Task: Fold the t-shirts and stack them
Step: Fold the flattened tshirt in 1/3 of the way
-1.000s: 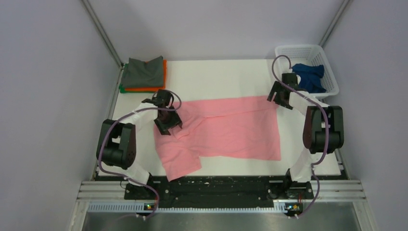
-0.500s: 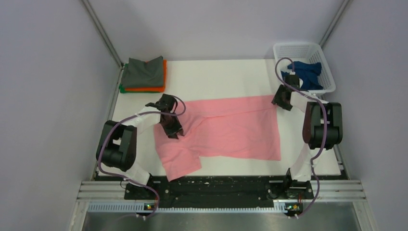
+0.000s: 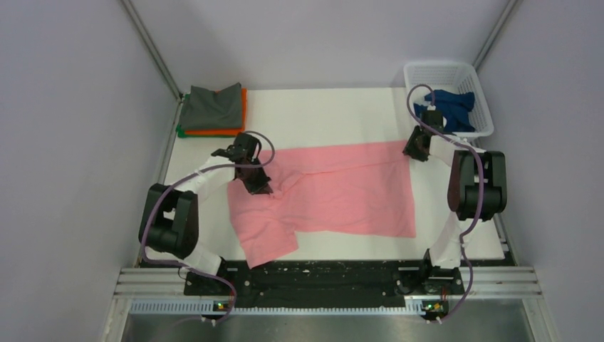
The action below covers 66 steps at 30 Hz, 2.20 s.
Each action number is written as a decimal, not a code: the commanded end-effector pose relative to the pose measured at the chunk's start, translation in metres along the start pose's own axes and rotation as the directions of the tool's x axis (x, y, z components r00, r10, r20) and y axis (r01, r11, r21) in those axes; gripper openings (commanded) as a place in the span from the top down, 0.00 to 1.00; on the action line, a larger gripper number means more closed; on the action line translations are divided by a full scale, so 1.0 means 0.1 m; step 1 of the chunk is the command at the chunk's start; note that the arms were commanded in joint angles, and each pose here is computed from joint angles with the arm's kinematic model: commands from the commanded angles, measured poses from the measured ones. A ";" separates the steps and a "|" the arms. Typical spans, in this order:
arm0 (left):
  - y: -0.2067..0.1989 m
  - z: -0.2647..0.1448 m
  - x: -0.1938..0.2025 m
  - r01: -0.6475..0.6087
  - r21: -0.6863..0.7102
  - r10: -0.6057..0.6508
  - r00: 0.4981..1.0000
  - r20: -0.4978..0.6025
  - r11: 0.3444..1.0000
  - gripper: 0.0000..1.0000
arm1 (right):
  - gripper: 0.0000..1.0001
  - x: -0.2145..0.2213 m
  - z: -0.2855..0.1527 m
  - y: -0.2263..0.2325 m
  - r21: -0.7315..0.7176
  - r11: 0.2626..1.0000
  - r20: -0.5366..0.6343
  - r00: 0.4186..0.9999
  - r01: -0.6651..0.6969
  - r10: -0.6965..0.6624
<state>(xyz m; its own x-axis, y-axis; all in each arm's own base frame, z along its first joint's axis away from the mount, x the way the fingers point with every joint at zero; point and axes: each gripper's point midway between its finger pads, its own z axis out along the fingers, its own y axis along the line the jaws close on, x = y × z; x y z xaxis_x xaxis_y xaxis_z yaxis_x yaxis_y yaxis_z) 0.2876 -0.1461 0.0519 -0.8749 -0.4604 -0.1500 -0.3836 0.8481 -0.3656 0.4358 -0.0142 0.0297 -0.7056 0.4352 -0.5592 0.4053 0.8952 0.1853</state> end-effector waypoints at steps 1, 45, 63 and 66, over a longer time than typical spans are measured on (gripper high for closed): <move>-0.27 -0.30 -0.24 -0.017 0.102 0.006 0.994 0.106 0.995 1.00 | 0.69 -0.07 0.14 0.10 -0.052 0.999 0.019 1.000 -0.008 0.009; -0.33 -0.57 -0.65 -0.014 0.193 -0.029 0.976 0.215 0.981 1.00 | 0.96 -0.24 -0.19 0.16 0.071 0.996 0.287 0.957 -0.058 0.035; -0.41 -0.74 -0.92 -0.017 0.201 -0.041 0.959 0.280 0.979 1.00 | 1.00 -0.27 -0.47 0.29 0.018 0.999 0.247 0.968 0.035 -0.039; -0.42 -0.77 -0.96 -0.023 0.200 -0.037 0.956 0.290 0.979 1.00 | 1.00 -0.22 -0.46 0.26 0.027 0.999 0.228 0.973 0.037 -0.042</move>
<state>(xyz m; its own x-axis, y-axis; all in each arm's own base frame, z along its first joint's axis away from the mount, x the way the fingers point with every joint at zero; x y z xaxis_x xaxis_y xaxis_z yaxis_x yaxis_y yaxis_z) 0.3482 -0.1207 0.1325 -0.7625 -0.5530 -0.3360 -0.3359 0.7821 -0.5249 0.4301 -0.0040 0.0563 -0.5846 0.3821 -0.7157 0.4327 0.8931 0.1234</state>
